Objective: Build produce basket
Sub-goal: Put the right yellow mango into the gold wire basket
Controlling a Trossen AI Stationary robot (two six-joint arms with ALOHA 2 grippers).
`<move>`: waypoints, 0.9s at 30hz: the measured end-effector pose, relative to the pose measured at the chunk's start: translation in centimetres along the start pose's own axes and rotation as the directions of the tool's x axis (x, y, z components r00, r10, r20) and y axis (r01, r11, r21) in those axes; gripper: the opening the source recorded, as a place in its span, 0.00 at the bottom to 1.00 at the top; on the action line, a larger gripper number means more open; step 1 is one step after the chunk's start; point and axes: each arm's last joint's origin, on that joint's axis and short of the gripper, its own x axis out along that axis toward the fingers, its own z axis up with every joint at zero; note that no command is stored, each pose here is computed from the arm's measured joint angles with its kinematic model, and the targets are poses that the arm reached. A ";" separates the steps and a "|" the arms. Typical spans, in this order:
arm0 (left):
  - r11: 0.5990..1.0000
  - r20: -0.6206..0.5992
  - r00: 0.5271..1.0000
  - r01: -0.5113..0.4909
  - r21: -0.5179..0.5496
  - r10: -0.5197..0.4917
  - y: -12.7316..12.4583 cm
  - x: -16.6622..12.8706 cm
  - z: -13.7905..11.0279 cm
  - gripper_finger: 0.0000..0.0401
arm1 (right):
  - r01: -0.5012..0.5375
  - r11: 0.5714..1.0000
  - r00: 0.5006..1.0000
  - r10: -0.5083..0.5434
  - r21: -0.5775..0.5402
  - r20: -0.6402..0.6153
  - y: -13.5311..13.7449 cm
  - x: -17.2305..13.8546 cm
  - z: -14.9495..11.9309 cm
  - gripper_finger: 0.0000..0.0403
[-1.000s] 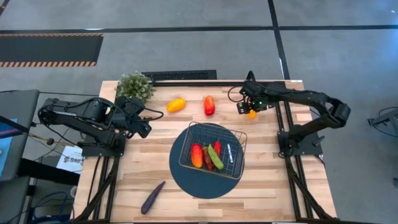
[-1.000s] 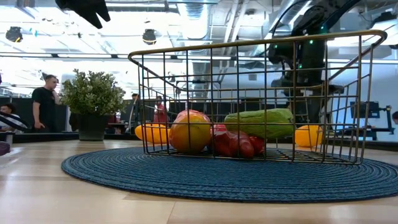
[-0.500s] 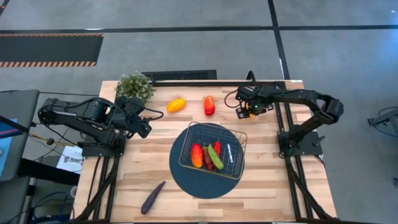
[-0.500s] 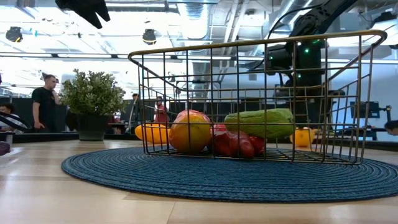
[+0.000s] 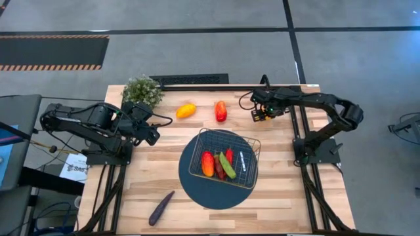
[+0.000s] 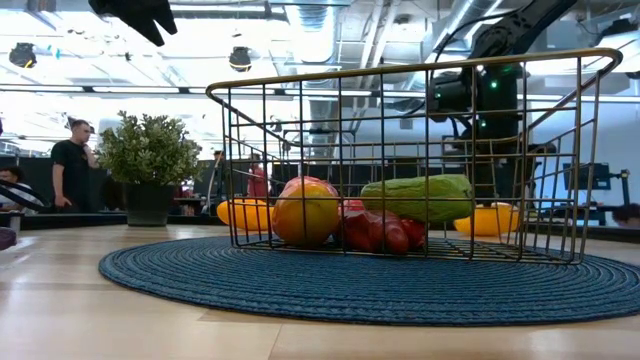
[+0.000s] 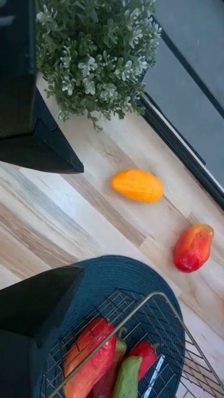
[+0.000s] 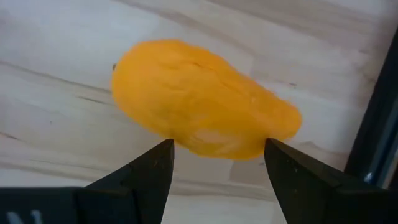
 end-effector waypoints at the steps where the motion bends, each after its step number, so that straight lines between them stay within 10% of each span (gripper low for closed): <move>1: 1.000 0.000 1.000 0.000 0.000 0.000 0.0 0.0 0.0 0.60 | 0.000 1.000 1.000 0.000 -0.025 0.000 0.0 0.0 0.0 0.67; 27: 0.999 0.006 1.000 -0.006 -0.053 0.006 0.0 0.0 0.0 0.60 | -0.090 0.837 0.996 0.065 -0.540 -0.065 0.6 -4.4 1.6 0.67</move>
